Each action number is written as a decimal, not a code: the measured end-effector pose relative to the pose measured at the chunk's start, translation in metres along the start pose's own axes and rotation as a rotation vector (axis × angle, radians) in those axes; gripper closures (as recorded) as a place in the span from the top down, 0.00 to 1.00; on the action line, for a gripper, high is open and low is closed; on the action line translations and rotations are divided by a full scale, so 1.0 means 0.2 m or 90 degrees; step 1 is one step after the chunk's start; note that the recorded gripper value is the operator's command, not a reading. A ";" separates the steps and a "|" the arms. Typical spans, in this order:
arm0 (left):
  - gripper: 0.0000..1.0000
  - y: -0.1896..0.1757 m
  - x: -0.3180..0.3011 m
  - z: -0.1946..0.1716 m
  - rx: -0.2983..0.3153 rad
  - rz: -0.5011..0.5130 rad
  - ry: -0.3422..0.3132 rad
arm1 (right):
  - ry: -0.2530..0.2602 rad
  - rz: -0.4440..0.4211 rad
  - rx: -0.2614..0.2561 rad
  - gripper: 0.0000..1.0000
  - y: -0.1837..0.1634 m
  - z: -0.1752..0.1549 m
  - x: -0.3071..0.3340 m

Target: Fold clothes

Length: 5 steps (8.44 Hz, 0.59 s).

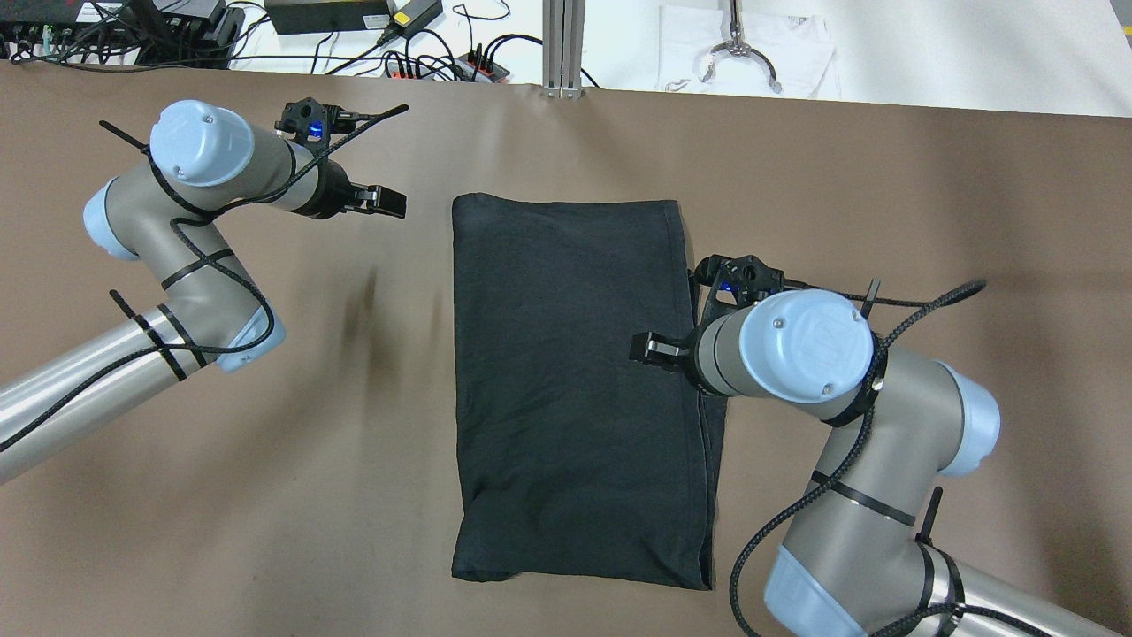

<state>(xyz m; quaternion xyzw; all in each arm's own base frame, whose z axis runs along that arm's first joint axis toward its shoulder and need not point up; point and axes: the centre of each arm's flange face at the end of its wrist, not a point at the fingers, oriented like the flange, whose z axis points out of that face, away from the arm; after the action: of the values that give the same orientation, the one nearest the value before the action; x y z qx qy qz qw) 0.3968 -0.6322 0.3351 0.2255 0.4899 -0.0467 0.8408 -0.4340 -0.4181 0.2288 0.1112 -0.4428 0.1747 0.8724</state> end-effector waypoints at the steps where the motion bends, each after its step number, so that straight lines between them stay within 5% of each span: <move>1: 1.00 0.14 0.03 -0.07 0.006 -0.048 0.016 | -0.023 0.042 0.010 0.92 0.08 -0.01 -0.04; 5: 1.00 1.03 0.23 -0.43 0.008 -0.224 0.077 | -0.061 0.160 0.052 0.93 0.27 0.01 -0.12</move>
<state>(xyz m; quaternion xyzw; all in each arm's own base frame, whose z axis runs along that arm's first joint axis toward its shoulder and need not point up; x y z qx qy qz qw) 0.4127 -0.4044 0.3287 0.1443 0.5711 -0.1826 0.7872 -0.4705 -0.3738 0.2116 0.0985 -0.4868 0.2951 0.8162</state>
